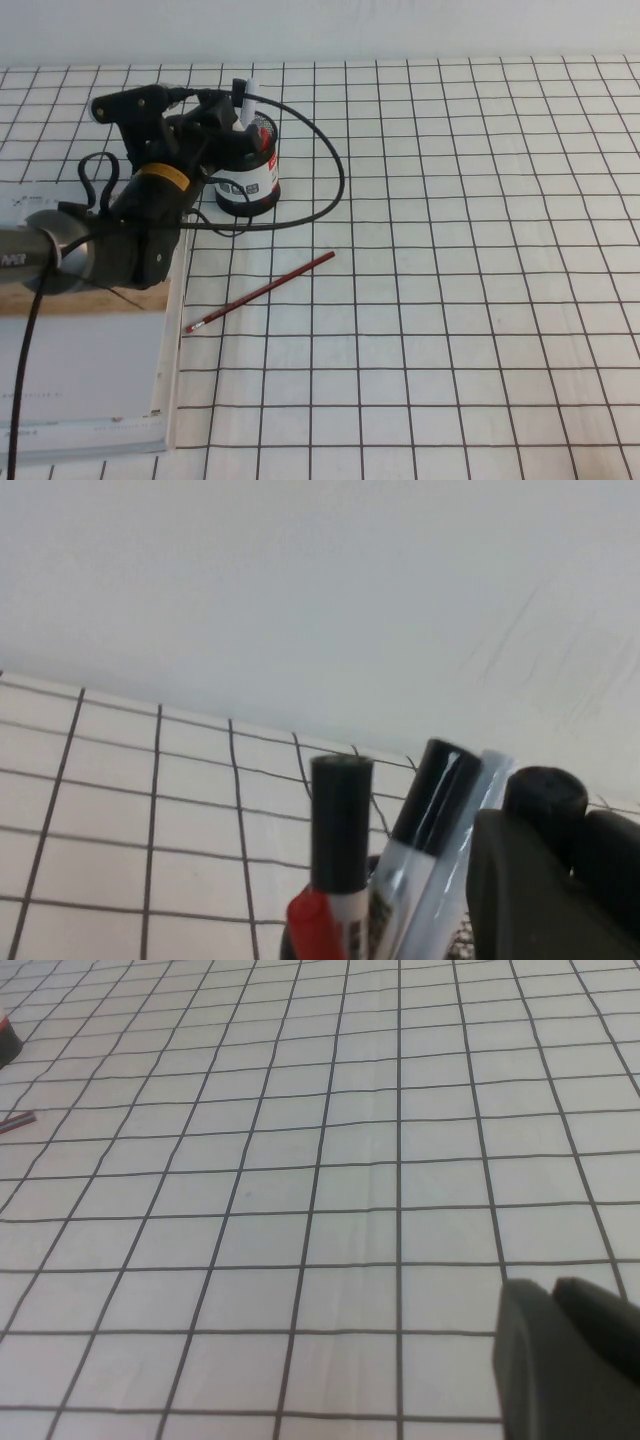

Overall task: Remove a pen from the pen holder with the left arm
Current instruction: 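Take a marker out of the pen holder and lay it on the table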

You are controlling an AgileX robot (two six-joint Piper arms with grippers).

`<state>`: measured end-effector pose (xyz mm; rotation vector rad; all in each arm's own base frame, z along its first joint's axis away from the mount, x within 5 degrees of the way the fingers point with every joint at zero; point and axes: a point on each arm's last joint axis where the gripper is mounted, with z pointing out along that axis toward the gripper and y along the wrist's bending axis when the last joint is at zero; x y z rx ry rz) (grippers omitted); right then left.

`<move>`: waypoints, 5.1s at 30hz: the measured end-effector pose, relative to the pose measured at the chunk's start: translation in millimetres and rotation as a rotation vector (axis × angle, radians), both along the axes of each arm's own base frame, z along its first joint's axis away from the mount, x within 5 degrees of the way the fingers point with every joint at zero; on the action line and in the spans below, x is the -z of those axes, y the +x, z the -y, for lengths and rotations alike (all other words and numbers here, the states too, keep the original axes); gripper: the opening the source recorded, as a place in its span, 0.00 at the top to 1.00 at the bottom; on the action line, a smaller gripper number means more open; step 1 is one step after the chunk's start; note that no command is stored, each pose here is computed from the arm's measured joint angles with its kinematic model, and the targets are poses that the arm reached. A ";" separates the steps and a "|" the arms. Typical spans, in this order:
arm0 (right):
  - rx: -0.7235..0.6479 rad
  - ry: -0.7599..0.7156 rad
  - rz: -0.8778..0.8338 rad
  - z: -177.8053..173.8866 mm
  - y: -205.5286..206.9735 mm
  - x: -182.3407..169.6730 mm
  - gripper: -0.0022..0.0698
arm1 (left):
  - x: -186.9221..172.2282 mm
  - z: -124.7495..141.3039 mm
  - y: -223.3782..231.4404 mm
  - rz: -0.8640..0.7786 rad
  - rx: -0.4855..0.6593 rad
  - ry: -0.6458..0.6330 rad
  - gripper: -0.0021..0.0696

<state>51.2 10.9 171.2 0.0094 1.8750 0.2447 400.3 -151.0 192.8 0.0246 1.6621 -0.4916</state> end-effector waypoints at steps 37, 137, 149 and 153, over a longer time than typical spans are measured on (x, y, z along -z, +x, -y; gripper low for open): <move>0.000 0.000 0.000 0.0 0.0 0.0 0.99 | -176.4 10.2 -67.4 -0.318 0.207 0.672 0.85; 0.000 0.000 0.000 0.0 0.0 0.0 0.99 | -27.9 80.3 -8.3 -0.944 0.666 0.997 0.79; 0.000 0.000 0.000 0.0 0.0 0.0 0.99 | -127.7 65.2 -40.8 -0.759 0.611 0.890 0.97; 0.000 0.000 0.000 0.0 0.0 0.0 0.99 | -167.0 51.1 -65.0 -0.626 0.555 0.828 0.97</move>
